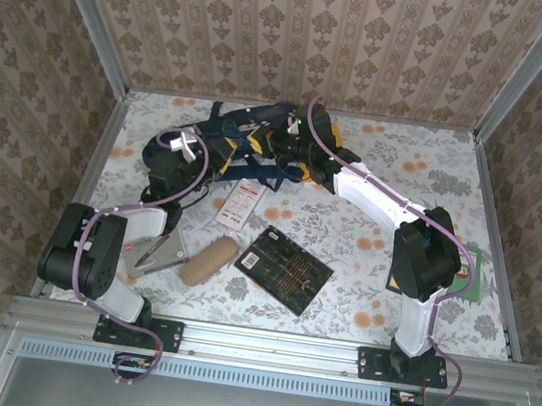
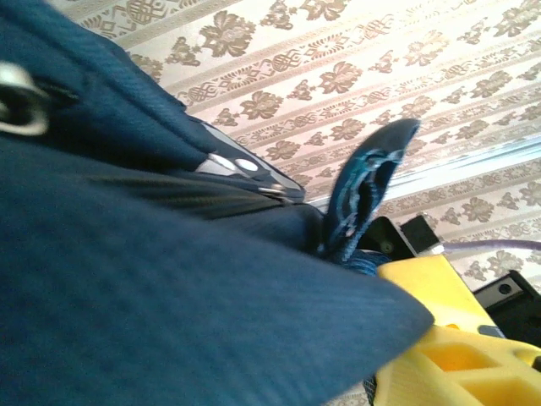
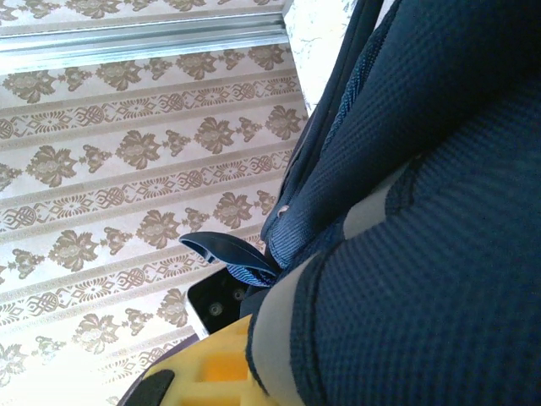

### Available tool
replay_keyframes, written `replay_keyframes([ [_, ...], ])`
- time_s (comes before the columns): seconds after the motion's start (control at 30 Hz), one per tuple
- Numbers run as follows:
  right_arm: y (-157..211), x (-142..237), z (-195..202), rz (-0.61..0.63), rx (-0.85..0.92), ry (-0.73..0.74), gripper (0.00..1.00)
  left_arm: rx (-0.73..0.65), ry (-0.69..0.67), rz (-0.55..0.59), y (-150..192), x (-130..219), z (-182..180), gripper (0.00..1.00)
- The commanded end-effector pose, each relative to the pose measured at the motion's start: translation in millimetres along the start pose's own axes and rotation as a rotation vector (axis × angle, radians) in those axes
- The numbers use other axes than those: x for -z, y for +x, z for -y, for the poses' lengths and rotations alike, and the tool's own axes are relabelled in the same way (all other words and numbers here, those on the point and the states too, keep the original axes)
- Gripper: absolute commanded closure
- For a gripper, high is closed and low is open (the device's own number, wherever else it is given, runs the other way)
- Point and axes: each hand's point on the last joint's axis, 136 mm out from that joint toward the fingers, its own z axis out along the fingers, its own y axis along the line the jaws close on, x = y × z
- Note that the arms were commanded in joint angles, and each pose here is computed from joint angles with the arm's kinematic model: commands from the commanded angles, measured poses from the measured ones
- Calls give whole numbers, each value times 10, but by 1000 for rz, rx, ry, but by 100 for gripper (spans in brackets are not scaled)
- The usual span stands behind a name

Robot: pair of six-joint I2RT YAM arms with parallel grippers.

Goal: Pack books, pencil case, and school supplies into a backpack

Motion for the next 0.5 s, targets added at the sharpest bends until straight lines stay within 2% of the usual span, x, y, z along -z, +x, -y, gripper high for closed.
replay_keyframes([
  [0.0, 352, 81, -427, -124, 55, -109, 100, -84, 164, -10, -61, -7, 594, 40],
  [0.47, 351, 74, -392, -124, 50, -98, 100, -131, 100, -47, 30, 104, 531, 57],
])
